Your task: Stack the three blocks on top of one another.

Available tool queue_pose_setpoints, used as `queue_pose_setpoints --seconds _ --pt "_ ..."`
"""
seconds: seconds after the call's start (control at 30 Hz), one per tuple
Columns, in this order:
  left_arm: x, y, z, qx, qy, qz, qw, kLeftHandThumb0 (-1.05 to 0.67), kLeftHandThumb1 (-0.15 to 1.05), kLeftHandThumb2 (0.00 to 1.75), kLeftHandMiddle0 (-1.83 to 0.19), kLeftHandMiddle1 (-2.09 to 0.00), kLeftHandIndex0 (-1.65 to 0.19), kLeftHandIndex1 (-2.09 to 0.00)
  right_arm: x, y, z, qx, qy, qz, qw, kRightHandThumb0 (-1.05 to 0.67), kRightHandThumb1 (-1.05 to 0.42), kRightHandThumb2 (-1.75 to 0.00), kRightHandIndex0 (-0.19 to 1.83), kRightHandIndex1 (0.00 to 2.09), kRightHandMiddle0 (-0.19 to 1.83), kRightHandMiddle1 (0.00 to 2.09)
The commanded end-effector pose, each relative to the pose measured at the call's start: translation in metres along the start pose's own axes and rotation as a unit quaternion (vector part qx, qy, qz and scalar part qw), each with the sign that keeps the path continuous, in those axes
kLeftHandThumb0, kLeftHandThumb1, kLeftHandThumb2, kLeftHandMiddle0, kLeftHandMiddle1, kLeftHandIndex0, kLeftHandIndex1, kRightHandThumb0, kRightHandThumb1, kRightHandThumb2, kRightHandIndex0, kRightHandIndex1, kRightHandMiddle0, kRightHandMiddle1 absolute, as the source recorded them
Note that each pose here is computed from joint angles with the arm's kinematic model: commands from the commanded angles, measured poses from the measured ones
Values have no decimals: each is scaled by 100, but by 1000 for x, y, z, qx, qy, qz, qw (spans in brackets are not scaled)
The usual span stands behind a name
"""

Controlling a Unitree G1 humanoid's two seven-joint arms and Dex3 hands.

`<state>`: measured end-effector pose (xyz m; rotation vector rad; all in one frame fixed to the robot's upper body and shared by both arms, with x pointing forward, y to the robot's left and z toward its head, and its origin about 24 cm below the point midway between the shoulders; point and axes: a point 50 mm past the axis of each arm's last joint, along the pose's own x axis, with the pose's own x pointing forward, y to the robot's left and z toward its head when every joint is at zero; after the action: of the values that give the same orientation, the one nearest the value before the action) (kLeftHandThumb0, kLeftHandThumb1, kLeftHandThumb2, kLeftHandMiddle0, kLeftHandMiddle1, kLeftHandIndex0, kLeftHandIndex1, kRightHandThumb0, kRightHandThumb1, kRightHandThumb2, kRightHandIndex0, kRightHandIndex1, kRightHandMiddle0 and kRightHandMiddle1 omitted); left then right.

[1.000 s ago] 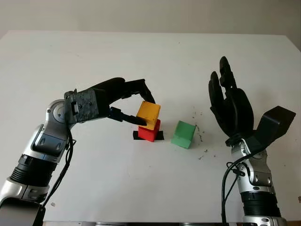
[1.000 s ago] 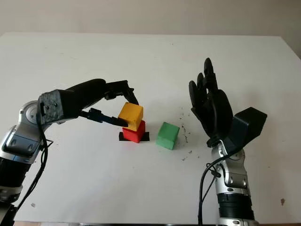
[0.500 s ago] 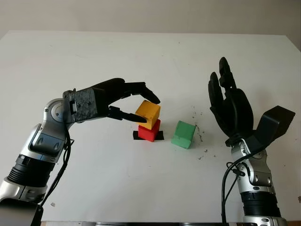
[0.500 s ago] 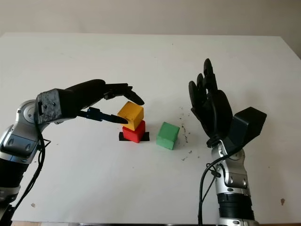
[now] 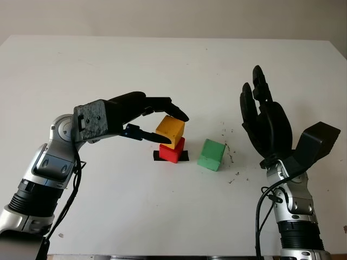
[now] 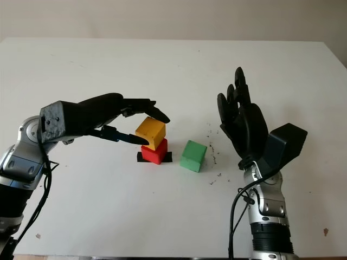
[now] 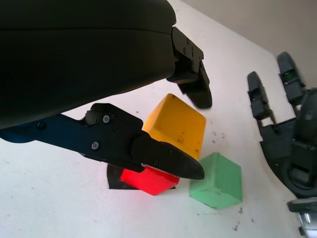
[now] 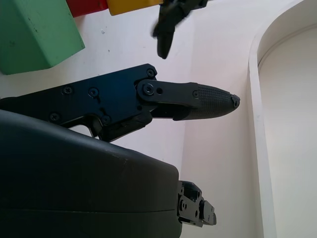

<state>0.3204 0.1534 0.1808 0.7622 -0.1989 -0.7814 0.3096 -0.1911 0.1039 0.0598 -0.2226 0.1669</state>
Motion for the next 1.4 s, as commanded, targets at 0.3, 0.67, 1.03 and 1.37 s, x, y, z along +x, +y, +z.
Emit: queue_pose_setpoints --seconds 0.3,0.67,1.03,1.37 --pt "-23 23 3 -116 -56 240 962 -80 105 60 19 0 19 0 9 -12 27 -37 -44 -2 998 -67 -105 -42 -19 0 -18 4" --pt "-44 24 -38 -243 -70 378 890 -74 105 62 19 0 19 0 39 -39 103 -302 -74 136 941 -71 -97 -7 -15 3 -5 9" --pt "-63 -8 -73 -286 -3 425 859 -78 105 63 19 0 19 0 36 -26 148 -607 -52 268 746 -61 -83 -5 -5 5 14 10" --pt "-61 -17 -80 -304 8 424 853 -79 105 63 19 0 19 0 25 -12 139 -726 -100 351 582 -57 -81 -5 1 7 30 13"
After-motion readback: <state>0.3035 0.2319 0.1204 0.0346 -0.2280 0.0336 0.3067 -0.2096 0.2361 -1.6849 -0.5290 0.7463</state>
